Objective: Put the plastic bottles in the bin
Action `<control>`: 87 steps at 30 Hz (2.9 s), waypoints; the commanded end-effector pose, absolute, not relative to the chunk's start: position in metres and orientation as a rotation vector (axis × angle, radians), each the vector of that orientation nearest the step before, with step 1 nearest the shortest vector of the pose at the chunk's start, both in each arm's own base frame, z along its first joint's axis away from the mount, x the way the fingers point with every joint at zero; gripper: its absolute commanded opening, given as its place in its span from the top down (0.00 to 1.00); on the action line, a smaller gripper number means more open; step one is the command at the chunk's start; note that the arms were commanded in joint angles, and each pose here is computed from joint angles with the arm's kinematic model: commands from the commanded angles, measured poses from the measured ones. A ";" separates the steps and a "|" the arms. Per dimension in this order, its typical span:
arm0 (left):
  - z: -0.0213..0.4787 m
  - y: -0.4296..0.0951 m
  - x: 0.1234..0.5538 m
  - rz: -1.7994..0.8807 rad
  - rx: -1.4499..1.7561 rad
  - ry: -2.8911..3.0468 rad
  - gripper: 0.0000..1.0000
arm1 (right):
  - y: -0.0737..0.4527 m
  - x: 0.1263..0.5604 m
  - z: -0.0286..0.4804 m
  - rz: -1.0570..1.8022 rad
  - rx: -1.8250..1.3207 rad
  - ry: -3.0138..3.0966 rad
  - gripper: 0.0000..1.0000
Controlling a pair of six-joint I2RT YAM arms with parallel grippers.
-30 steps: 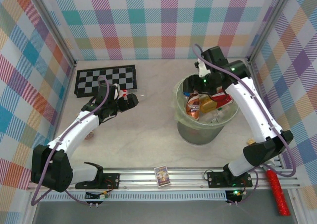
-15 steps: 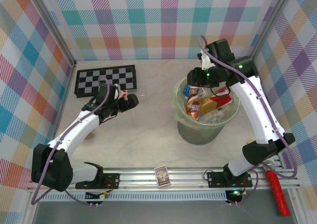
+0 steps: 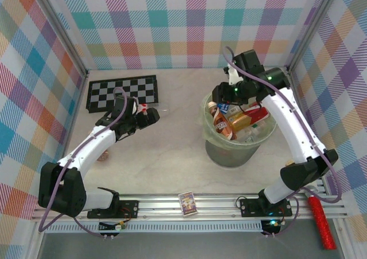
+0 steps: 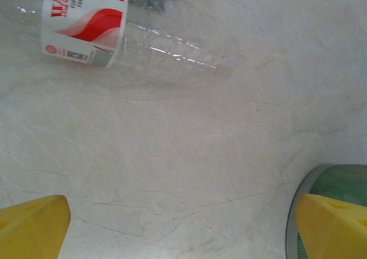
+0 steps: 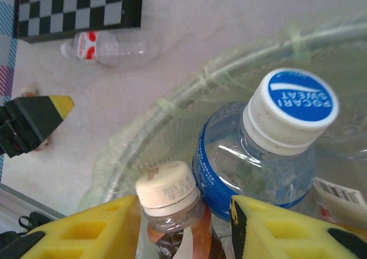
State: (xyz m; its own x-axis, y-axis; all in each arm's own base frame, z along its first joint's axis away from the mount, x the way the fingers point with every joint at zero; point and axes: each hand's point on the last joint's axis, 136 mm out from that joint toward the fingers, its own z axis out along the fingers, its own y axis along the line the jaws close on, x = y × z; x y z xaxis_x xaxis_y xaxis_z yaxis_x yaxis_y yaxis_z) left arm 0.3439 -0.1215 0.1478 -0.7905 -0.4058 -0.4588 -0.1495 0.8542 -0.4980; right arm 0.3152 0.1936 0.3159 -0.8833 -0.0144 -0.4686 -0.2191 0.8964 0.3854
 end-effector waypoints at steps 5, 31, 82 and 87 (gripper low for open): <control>0.147 -0.087 0.357 -0.586 -0.629 2.409 0.00 | 0.161 0.300 0.362 0.522 -0.102 2.428 0.46; 0.096 0.106 0.253 0.147 -1.352 2.210 0.00 | 0.156 0.327 0.332 0.607 -0.095 2.500 0.35; 0.227 -0.067 0.338 -0.837 -0.598 2.162 0.49 | 0.194 0.307 0.398 1.009 -0.129 2.292 0.36; 0.293 -0.136 0.329 -1.155 -0.263 2.038 0.49 | 0.229 0.314 0.414 1.127 -0.197 2.232 0.35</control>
